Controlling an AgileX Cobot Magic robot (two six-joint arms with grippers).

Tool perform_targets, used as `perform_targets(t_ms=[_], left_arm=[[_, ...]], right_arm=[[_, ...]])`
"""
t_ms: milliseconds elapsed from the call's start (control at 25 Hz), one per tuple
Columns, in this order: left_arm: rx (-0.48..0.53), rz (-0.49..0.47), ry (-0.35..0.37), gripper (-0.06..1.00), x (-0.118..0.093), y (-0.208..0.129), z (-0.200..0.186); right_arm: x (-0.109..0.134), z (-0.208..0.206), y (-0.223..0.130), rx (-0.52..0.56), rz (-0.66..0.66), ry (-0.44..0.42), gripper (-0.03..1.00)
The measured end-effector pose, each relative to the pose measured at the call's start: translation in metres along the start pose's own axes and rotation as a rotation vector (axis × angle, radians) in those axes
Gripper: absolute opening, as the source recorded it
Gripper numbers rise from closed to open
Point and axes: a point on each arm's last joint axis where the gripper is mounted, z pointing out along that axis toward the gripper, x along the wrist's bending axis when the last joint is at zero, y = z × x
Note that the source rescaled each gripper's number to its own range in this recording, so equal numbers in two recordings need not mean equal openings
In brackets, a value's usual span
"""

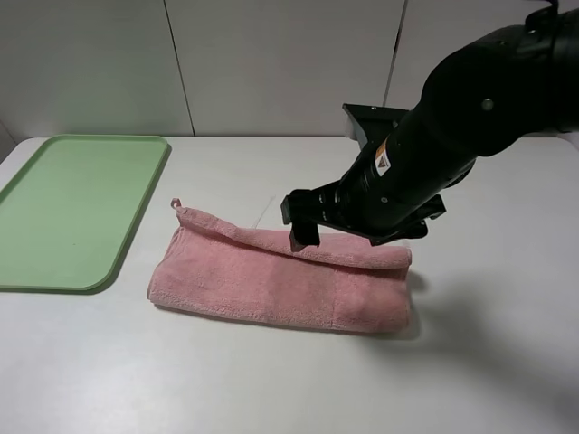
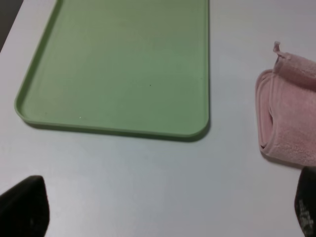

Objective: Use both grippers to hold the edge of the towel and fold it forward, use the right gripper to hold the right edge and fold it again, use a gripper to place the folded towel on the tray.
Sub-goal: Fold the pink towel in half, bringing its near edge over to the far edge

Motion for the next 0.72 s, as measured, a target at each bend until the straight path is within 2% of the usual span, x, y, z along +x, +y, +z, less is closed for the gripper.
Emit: perform_targets(t_ms=[160, 440, 720], left_arm=[[0.001, 0.000, 0.000, 1.00, 0.000, 0.000, 0.000], [0.001, 0.000, 0.000, 1.00, 0.000, 0.000, 0.000], [0.001, 0.000, 0.000, 1.00, 0.000, 0.000, 0.000]], right_arm=[[0.000, 0.014, 0.001, 0.011, 0.071, -0.015, 1.00], [-0.004, 0.056, -0.005, 0.100, 0.132, -0.087, 1.00], [-0.013, 0.083, -0.002, 0.095, 0.164, -0.103, 1.00]])
